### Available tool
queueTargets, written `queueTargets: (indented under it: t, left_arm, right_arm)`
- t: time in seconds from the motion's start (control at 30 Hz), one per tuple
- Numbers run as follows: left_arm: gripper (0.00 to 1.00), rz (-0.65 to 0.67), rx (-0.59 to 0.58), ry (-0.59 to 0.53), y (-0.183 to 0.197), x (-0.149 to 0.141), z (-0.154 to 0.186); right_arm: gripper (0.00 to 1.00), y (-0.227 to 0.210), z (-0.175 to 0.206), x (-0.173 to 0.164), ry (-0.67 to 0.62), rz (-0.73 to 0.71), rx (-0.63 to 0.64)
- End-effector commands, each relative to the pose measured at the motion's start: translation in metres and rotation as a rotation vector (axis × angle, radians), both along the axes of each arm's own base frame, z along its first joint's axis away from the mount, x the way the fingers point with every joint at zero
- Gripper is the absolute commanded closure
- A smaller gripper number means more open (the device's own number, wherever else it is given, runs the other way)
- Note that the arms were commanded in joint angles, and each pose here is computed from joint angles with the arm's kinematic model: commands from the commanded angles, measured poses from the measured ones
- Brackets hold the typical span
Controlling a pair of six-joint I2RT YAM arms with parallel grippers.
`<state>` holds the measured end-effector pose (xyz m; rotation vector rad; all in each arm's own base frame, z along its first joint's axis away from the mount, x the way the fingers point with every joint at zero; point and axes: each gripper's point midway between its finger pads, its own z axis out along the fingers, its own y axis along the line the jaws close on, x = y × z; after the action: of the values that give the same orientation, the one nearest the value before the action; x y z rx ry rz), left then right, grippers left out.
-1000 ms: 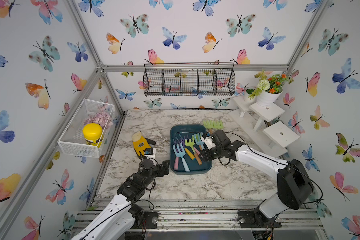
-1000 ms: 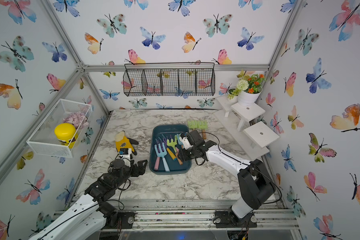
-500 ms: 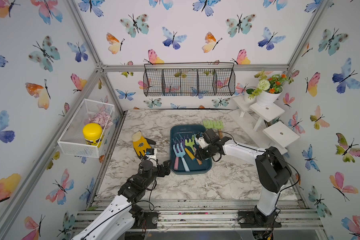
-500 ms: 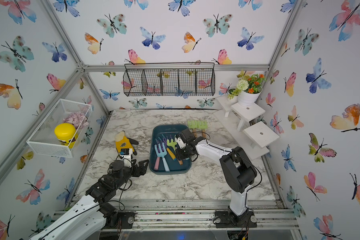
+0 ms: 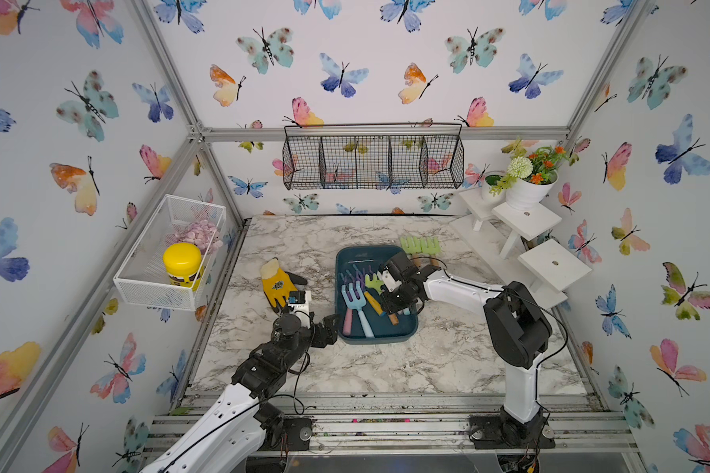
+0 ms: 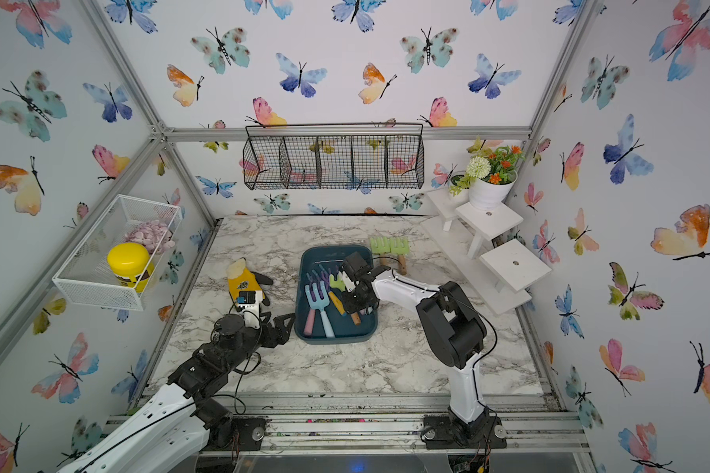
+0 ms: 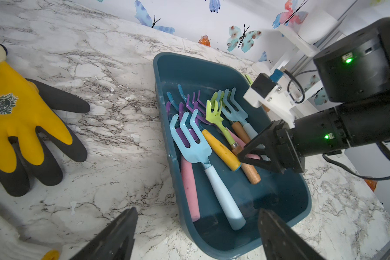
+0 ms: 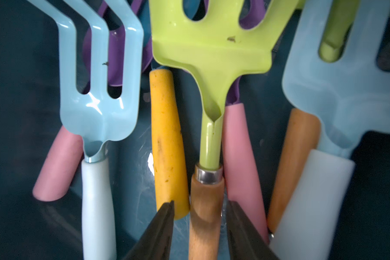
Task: Take the hand rake out of the storage box
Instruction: Pick up the rake from the storage box.
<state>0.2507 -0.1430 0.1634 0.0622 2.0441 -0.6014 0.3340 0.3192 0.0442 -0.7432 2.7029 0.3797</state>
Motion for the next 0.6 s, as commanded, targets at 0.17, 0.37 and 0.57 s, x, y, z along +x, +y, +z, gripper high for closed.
queueTargets:
  t: [0.17,0.37,0.57]
  left_arm:
    - [0.11,-0.034,-0.019,-0.006,-0.006,0.000,0.010]
    - [0.11,-0.036,-0.024,-0.007,-0.007,0.000,0.012]
    - [0.11,-0.037,-0.027,-0.011,-0.007,-0.001,0.015]
  right_arm:
    - [0.58,-0.004,-0.026,-0.010,0.040,0.017,-0.115]
    - [0.62,0.005,-0.033,-0.017,0.061,0.032,-0.099]
    - [0.62,0.007,-0.034,-0.019,0.072,0.031,-0.086]
